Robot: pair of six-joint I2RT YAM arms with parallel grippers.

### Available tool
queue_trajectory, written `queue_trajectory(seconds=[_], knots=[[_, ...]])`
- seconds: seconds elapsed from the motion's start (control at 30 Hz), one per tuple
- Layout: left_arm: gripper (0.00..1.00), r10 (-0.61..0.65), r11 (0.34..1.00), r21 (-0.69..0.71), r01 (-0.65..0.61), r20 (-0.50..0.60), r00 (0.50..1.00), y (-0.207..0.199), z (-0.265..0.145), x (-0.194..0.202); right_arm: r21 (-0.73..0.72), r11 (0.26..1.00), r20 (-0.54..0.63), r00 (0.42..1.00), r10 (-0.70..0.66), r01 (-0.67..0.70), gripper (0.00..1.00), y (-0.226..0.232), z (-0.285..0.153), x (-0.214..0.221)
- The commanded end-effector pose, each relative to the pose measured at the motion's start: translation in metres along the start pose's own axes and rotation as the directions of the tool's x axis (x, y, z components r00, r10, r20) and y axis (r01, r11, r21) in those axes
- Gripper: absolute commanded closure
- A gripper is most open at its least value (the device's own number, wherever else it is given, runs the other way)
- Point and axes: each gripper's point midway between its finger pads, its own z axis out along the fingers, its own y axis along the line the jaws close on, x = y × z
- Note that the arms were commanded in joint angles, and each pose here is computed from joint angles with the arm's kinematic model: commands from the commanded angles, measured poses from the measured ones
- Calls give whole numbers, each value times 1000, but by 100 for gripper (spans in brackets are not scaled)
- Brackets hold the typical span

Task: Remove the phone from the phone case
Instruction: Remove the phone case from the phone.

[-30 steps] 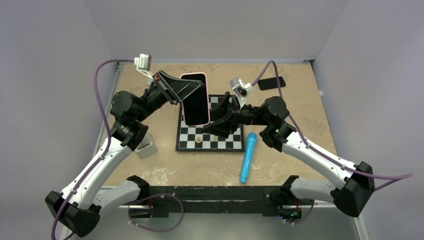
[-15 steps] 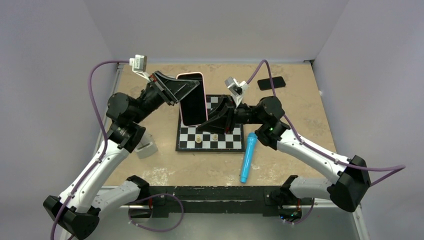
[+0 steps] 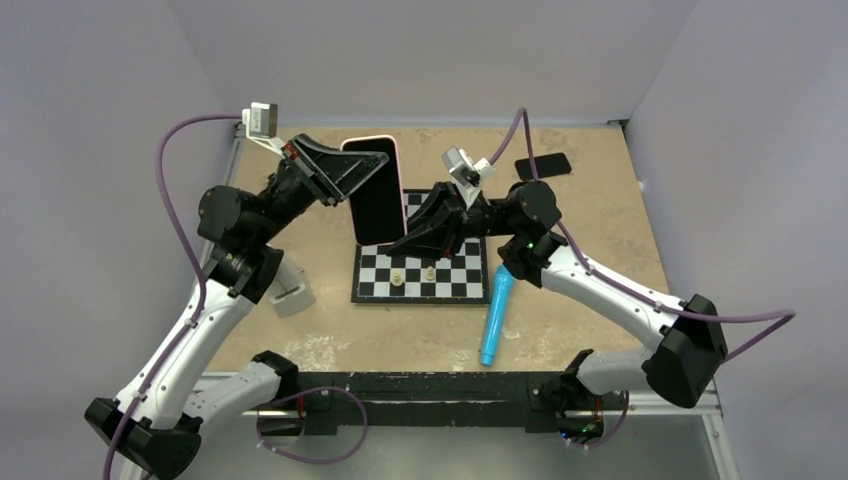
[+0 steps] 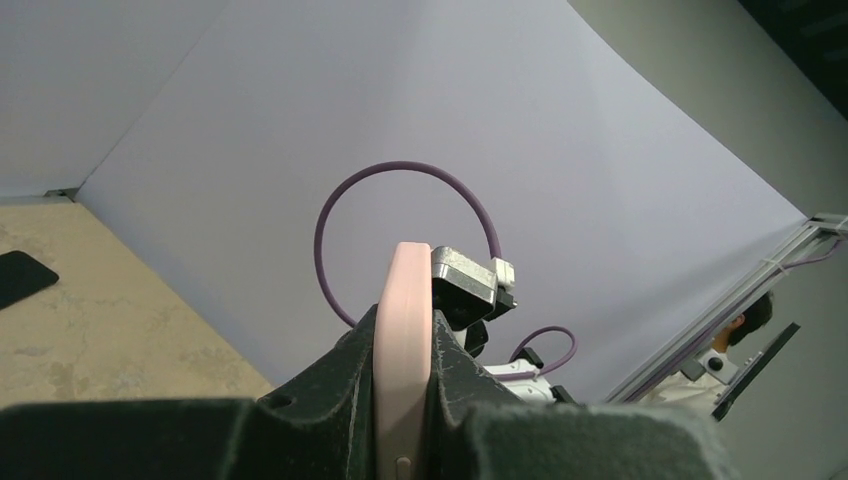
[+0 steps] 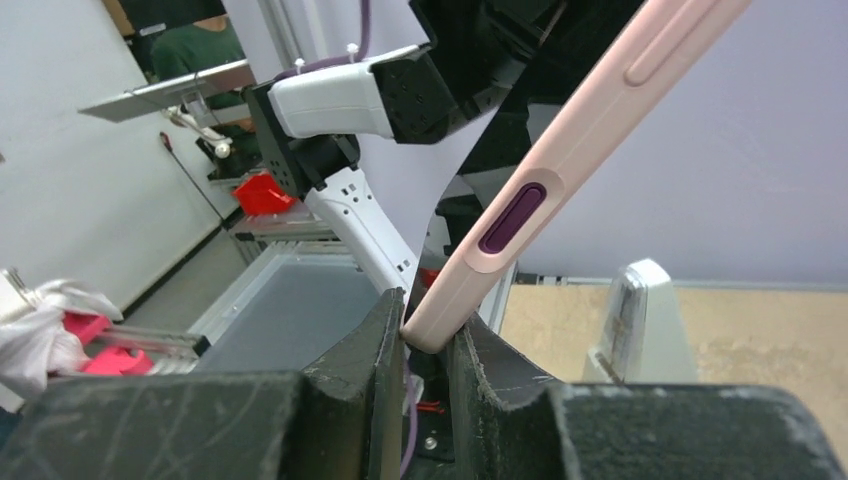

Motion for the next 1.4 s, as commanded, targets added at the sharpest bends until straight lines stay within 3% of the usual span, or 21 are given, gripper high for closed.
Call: queue_trajectory(seconds=[0.0,0.13,0.37,0.63,0.8,0.9,1.03,1.13,1.23,1.37], knots=[[100,-181,942,275,194,-72,981,-92,-12,-8,61,988,26,989,-145,143,100,-38,9,-2],[100,-288,886,341,313,-123,950,-100,-12,-9,37,977,26,978,-209,208,100,-49,11,-3],[100,-297,886,327,328,-141,944,-101,-17,-5,59,975,33,976,-214,212,100,-75,12,-16],[100,-249,915,296,275,-122,961,-92,-18,0,111,993,23,999,-45,42,99,-94,4,-4],[100,-147,974,167,154,-52,988,-56,-12,4,214,971,-17,994,109,-103,43,-72,-19,32],[100,-72,996,50,70,30,997,-28,-13,-1,354,925,-19,987,157,-140,32,-60,-44,38],[100,-4,998,-68,12,119,993,3,-21,-10,416,869,55,962,269,-267,35,-42,-56,28],[100,19,995,-101,-4,147,989,14,-27,-16,261,898,79,935,346,-354,40,-10,-43,10],[100,35,992,-122,-17,152,988,17,-32,-17,131,899,101,908,406,-417,55,11,-35,-5],[100,43,989,-144,-23,140,989,21,-35,-14,43,907,118,903,413,-420,56,27,-32,-13]])
